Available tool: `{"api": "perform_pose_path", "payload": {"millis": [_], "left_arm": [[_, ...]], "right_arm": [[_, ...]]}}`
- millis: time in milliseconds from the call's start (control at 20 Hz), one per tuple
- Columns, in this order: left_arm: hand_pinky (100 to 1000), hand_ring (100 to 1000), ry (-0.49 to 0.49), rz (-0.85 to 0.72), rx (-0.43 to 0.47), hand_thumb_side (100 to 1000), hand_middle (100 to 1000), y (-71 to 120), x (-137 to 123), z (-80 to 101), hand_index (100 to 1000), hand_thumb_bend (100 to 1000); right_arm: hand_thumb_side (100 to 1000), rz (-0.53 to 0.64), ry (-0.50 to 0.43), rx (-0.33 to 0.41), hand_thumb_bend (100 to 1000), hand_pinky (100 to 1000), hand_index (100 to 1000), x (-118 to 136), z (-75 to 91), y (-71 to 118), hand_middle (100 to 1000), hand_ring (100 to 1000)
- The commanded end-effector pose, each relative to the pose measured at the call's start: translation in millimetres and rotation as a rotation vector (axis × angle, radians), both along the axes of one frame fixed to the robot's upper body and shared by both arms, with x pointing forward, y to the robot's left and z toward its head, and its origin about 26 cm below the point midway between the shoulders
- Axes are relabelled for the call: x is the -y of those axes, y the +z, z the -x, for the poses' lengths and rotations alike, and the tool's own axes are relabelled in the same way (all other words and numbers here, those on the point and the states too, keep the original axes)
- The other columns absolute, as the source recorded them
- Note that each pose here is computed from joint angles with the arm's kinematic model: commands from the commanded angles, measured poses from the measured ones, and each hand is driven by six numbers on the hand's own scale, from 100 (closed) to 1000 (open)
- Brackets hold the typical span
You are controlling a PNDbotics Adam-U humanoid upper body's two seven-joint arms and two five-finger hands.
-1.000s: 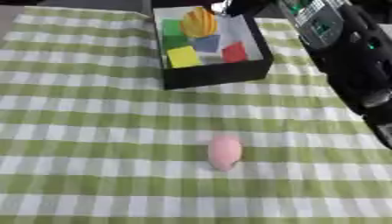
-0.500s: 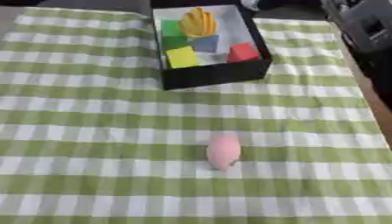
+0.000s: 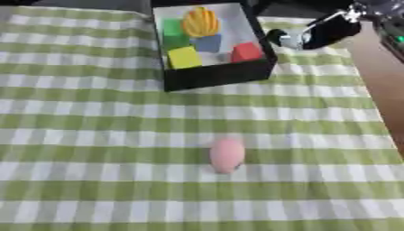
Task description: Pick up objects on the table and place them in the box.
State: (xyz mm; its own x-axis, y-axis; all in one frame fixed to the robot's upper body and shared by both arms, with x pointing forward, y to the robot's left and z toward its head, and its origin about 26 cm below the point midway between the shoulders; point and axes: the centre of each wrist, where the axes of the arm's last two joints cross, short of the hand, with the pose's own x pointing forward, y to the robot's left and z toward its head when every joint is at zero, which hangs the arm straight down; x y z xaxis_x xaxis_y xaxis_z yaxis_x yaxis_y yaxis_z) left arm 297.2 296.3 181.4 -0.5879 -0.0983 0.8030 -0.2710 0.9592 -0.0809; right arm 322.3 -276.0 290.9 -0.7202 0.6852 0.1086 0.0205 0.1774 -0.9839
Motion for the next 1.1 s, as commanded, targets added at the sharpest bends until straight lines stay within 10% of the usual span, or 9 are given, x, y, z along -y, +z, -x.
{"api": "perform_pose_path", "payload": {"millis": [50, 1100], "left_arm": [[836, 805, 0.013, -0.024, 0.015, 694, 794, 6.2, -5, 1.4, 806, 118], [834, 806, 0.002, -0.01, 0.0, 697, 794, 2.0, -2, 1.0, 805, 121]], "right_arm": [[224, 0.045, 0.097, -0.009, 336, 813, 795, -6, 20.6, 7.3, 707, 755], [227, 0.249, 0.195, -0.327, 303, 813, 800, -54, 29.7, -79.4, 717, 755]]}}
